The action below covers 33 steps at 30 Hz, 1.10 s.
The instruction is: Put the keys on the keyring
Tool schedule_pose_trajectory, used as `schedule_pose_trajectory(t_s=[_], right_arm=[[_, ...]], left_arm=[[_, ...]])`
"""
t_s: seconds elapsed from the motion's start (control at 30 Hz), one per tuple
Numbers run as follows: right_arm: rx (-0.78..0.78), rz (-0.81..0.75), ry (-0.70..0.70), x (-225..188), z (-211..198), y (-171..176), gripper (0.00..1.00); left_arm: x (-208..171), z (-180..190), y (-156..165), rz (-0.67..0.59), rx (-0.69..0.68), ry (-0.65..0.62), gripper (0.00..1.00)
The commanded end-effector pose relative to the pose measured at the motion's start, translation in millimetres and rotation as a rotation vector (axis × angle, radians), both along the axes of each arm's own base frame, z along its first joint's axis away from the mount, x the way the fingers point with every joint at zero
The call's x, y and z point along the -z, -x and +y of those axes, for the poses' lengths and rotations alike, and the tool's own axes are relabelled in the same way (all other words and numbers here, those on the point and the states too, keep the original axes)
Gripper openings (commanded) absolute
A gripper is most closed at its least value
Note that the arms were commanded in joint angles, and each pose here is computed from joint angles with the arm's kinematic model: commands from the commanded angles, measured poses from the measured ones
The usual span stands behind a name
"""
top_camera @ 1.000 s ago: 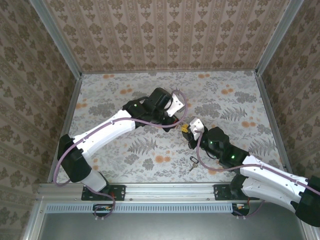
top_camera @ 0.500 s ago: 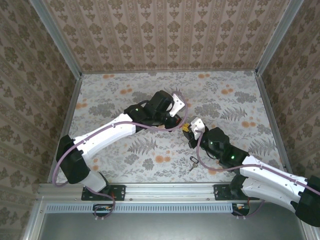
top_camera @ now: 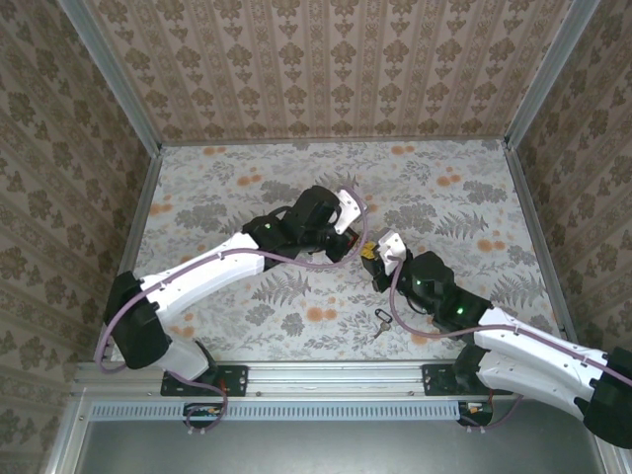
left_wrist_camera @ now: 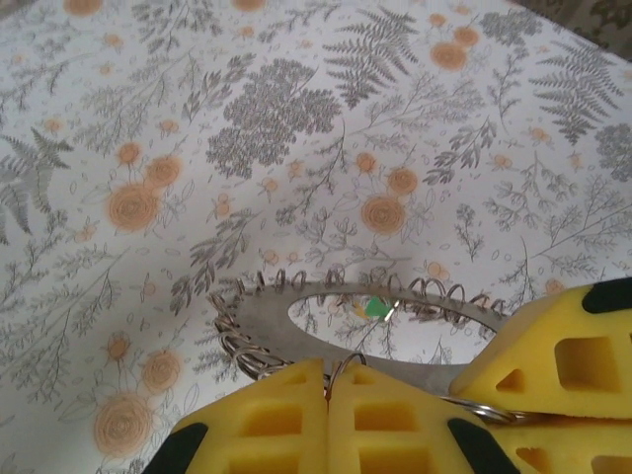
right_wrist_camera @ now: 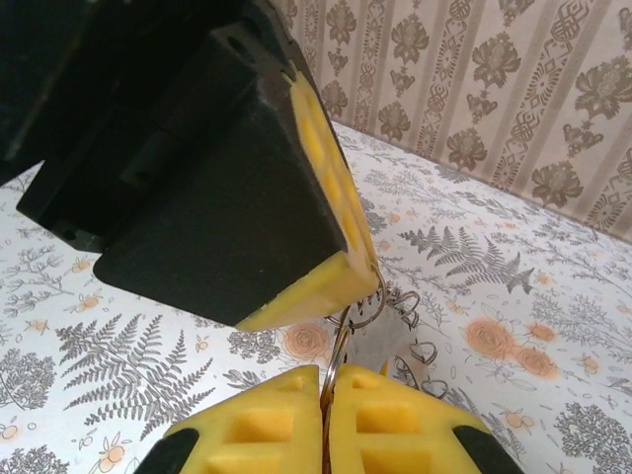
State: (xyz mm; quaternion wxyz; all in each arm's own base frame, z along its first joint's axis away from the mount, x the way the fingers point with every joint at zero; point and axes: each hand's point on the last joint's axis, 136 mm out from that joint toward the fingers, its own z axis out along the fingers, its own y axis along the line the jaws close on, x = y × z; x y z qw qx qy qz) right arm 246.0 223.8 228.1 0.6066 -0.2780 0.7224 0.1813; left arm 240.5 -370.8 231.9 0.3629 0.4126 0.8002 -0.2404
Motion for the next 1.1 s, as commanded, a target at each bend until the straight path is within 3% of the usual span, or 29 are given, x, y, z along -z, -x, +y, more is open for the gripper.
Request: schedule_pose_trajectory(t_s=[0.0, 0.27, 0.6, 1.07], right_arm=[[-0.203, -0.093, -0.157, -53, 22, 36, 0.17], [-0.182, -0.090, -0.188, -67, 4, 46, 0.30], [-0.154, -0.062, -0.260, -79, -9, 35, 0.32], [-0.518, 0.049, -0.344, -109, 31, 52, 0.30]], left_arm=[[-32, 4, -31, -0.156, -0.065, 0.101, 0.00], [-46, 23, -12, -0.276, 0.041, 0.198, 0.00], [-76, 32, 26, -0.328, 0.211, 0.368, 0.00], [-109, 44, 63, -0.256, 0.453, 0.575, 0.00]])
